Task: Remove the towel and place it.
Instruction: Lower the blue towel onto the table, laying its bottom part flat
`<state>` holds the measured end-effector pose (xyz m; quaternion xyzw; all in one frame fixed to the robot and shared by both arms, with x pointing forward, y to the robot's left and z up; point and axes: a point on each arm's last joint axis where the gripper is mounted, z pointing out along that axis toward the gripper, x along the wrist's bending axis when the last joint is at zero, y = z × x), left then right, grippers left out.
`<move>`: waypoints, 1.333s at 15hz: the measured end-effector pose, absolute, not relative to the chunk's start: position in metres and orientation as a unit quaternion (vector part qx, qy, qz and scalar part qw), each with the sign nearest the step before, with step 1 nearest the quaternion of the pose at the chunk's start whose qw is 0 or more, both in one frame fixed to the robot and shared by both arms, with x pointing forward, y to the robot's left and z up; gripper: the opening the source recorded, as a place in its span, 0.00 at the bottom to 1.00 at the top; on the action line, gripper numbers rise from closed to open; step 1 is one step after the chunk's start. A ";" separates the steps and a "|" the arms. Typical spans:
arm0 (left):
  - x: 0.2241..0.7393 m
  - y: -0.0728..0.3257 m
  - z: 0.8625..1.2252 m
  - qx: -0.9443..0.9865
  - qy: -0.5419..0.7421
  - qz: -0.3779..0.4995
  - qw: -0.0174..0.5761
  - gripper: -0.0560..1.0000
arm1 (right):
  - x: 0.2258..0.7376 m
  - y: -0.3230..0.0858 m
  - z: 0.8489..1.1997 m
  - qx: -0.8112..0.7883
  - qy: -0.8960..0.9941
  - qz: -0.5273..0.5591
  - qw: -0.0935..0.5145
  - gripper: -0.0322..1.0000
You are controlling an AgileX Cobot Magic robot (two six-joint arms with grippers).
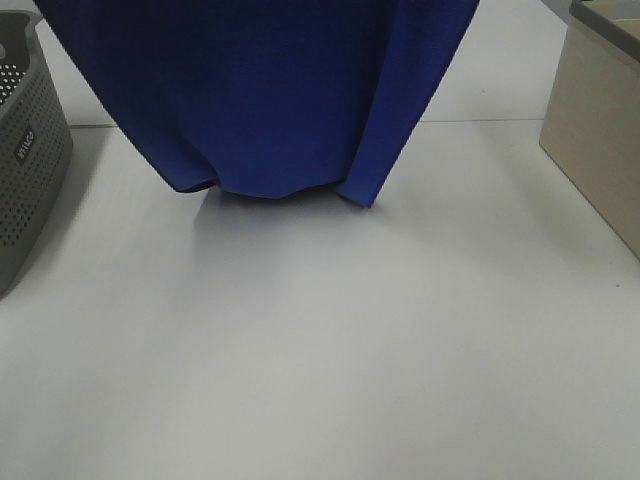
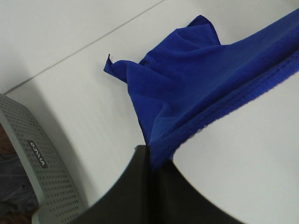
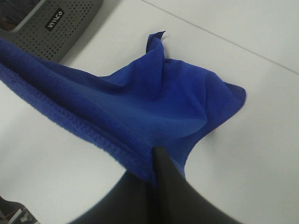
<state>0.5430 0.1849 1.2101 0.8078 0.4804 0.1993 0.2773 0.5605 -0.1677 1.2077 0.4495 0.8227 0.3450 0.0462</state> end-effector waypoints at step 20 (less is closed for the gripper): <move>0.393 0.210 1.172 0.769 0.528 0.024 0.359 0.05 | 0.420 -0.197 1.141 0.514 0.796 0.304 -0.098 0.05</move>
